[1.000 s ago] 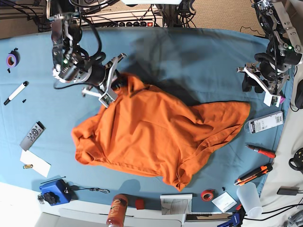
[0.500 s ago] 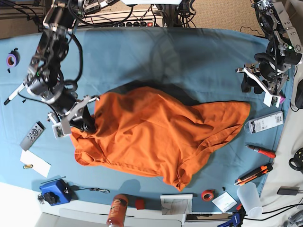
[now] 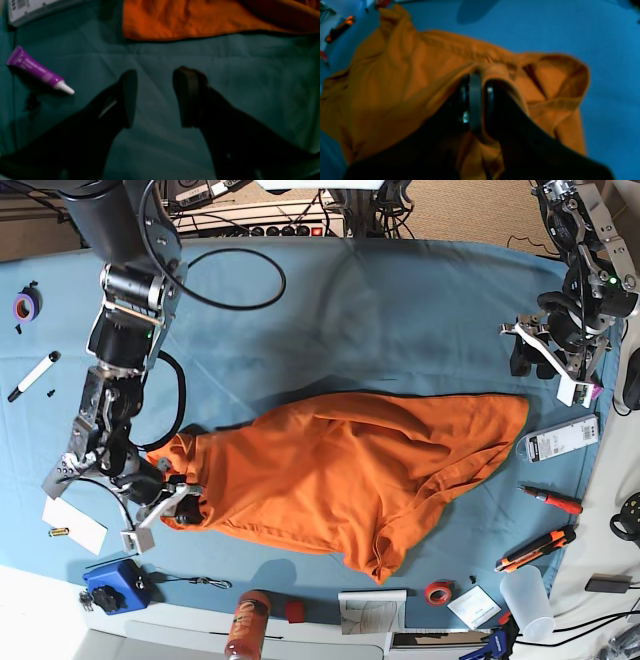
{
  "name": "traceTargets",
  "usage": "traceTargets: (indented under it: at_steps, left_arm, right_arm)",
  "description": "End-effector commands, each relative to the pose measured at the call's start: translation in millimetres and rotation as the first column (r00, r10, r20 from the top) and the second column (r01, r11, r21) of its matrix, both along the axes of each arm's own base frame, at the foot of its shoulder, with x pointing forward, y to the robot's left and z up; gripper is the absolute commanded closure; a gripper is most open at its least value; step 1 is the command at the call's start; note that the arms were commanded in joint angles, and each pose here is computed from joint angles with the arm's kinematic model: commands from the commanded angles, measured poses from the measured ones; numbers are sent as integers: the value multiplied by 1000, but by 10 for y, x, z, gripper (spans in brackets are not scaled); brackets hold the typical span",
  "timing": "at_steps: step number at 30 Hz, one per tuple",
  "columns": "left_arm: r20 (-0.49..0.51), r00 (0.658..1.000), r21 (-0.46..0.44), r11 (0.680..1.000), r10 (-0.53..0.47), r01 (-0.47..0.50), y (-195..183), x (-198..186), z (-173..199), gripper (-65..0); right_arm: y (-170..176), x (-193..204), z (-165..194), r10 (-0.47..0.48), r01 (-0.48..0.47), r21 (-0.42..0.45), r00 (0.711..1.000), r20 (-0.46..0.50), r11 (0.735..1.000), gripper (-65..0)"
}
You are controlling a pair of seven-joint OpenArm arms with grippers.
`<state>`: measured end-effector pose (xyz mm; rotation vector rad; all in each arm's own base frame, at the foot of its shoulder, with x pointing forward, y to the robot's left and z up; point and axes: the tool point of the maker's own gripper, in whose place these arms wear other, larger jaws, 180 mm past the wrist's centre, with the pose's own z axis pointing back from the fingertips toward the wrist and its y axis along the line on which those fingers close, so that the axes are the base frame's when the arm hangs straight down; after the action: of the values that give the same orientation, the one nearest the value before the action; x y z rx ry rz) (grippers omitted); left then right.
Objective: Layout the t-shirt on the table in an organized manner, then fold the t-shirt properly
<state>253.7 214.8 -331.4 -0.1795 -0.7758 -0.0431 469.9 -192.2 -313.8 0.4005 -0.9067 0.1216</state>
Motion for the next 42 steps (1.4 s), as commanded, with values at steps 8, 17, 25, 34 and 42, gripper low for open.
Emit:
traceTargets:
  at_steps: [8, 17, 25, 34, 42]
  left_arm:
    - [41, 999, 6, 1000, -6, 6, 8, 55, 108, -279]
    - [48, 999, -15, 1000, -13, 13, -28, 59, 123, -279]
    - [37, 999, 10, 1000, -15, 14, 49, 16, 142, -279]
    - [165, 973, 58, 984, 159, -170, 758, -62, 467, -279]
    - [196, 957, 59, 972, 213, -229, 991, -176, 575, -279]
  right_arm:
    - [143, -22, 280, 107, -106, 100, 994, 0, 989, -204]
    - [-286, -231, 1564, 59, -114, 144, 937, 343, 983, -203]
    - [-654, -731, 1003, -42, -4, 190, 970, 241, 982, -203]
    - [-493, -1277, 85, -30, 27, 197, 999, 15, 980, -203]
    - [-341, -1283, -179, -14, 16, 106, 1000, -22, 994, -204]
